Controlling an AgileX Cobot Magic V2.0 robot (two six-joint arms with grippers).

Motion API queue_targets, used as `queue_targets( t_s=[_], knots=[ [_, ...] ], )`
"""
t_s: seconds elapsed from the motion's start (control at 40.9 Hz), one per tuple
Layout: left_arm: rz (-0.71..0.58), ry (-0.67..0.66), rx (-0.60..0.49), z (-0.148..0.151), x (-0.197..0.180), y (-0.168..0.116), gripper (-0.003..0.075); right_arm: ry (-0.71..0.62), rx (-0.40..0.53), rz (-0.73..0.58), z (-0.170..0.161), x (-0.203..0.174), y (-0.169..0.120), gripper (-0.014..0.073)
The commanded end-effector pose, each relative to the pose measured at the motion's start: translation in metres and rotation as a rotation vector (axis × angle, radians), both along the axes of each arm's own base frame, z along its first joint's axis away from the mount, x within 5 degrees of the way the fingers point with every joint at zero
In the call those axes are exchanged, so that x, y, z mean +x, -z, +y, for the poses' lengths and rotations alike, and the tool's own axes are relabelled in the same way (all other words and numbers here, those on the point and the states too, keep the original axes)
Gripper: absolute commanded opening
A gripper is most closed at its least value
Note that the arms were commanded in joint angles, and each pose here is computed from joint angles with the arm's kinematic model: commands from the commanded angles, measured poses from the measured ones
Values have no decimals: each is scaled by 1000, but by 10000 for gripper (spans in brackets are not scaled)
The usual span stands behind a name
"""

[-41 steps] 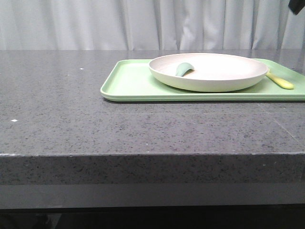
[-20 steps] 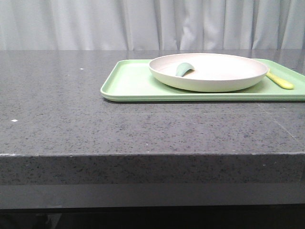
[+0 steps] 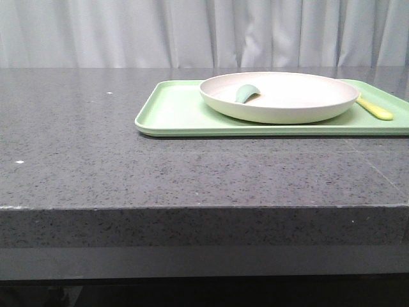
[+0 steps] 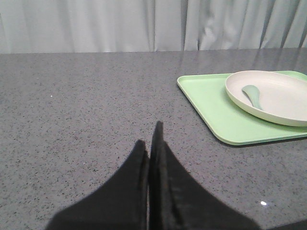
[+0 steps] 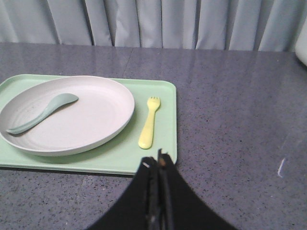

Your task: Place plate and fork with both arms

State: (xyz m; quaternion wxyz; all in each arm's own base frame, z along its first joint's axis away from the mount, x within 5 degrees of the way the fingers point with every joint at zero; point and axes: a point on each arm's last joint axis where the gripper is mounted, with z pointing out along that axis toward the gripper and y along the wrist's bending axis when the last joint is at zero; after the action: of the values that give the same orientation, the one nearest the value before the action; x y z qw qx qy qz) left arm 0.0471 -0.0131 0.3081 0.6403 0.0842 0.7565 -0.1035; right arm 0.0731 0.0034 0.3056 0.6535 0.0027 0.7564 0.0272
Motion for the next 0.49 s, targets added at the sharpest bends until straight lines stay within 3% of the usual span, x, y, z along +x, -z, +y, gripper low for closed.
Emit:
queue_targets(
  t_s=[0.0,0.147,0.465],
  knots=[
    [-93,-1,-25,0,0,-15,-18,9,-15,-155,-1,-13,-9,-67],
    [-93,-1,-25,0,0,-15,-18,9,-15,-214,-1,-26,-8,-67],
    [-93,-1,-25,0,0,-15,-18,9,-15,-215,-1,-26,-8,-67]
  ],
)
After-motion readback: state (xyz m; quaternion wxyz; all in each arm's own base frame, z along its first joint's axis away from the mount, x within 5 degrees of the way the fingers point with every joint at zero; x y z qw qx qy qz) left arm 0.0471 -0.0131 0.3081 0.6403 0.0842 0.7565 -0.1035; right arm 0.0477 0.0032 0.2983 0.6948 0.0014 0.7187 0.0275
